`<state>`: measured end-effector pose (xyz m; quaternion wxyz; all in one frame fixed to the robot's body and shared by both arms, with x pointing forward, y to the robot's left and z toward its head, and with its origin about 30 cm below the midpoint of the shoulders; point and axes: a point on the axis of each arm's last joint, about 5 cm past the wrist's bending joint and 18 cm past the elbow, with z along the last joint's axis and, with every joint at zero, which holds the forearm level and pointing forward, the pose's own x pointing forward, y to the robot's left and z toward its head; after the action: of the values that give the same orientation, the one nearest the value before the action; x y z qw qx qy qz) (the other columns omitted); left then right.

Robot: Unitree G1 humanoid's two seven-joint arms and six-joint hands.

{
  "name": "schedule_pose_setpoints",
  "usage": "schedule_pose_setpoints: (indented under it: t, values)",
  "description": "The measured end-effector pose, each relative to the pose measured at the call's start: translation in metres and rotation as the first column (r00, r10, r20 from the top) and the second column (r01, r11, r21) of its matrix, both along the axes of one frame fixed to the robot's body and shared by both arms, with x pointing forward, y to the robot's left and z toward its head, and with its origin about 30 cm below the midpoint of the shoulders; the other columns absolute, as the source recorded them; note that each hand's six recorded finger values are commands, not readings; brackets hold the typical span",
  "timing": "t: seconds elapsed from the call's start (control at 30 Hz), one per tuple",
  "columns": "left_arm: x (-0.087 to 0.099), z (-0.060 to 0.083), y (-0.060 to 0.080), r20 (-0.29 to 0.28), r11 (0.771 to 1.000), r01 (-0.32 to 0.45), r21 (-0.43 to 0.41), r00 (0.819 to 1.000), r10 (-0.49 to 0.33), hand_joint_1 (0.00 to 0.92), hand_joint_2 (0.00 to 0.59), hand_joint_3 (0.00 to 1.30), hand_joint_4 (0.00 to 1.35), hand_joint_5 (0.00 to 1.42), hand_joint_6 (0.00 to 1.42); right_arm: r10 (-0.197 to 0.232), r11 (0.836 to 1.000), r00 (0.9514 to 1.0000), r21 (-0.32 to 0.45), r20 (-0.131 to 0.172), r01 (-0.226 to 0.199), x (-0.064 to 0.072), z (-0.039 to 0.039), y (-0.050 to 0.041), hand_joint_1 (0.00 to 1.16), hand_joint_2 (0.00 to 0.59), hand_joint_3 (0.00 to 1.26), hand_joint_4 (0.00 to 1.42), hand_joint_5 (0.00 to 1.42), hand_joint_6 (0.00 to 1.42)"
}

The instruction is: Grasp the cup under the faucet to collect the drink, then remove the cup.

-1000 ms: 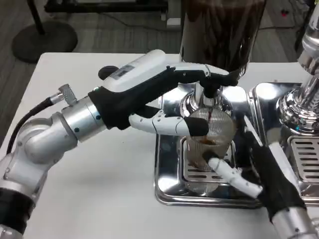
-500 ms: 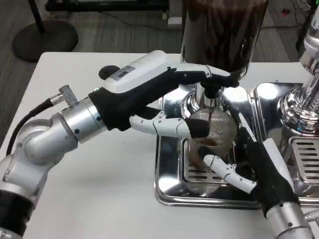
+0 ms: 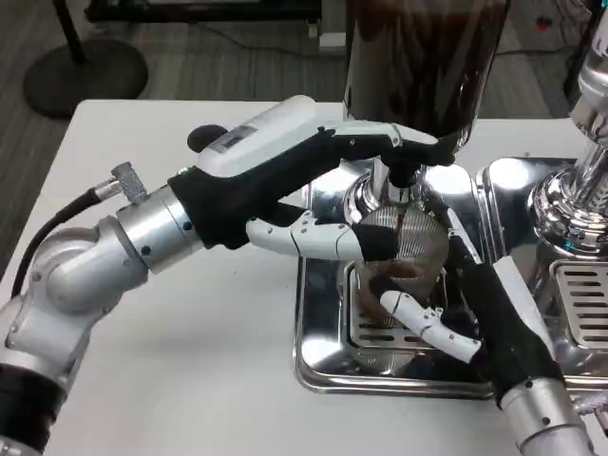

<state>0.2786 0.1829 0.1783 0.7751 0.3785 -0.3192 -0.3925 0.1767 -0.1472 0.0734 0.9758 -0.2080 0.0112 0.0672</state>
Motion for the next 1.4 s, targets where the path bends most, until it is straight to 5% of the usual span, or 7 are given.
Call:
schedule_pose_setpoints:
  t: [0.9,1.4]
  values:
    - [-0.002,-0.002,0.001,-0.01,1.0,-0.007,-0.013,1.0,0.007,0.0,0.086,0.29,0.26,0.26,0.28,-0.011,0.999,0.9998,-0.043,0.016,0.011,0.006,-0.0014,0.0038,0.64,0.164,0.0,0.0,0.0,0.16]
    - [-0.007,-0.005,0.016,0.005,0.99,-0.099,-0.1,0.995,0.1,0.0,0.061,0.23,0.19,0.25,0.3,-0.016,0.999,0.9997,-0.041,0.019,0.016,0.006,-0.0013,0.0043,0.63,0.168,0.0,0.0,0.0,0.18]
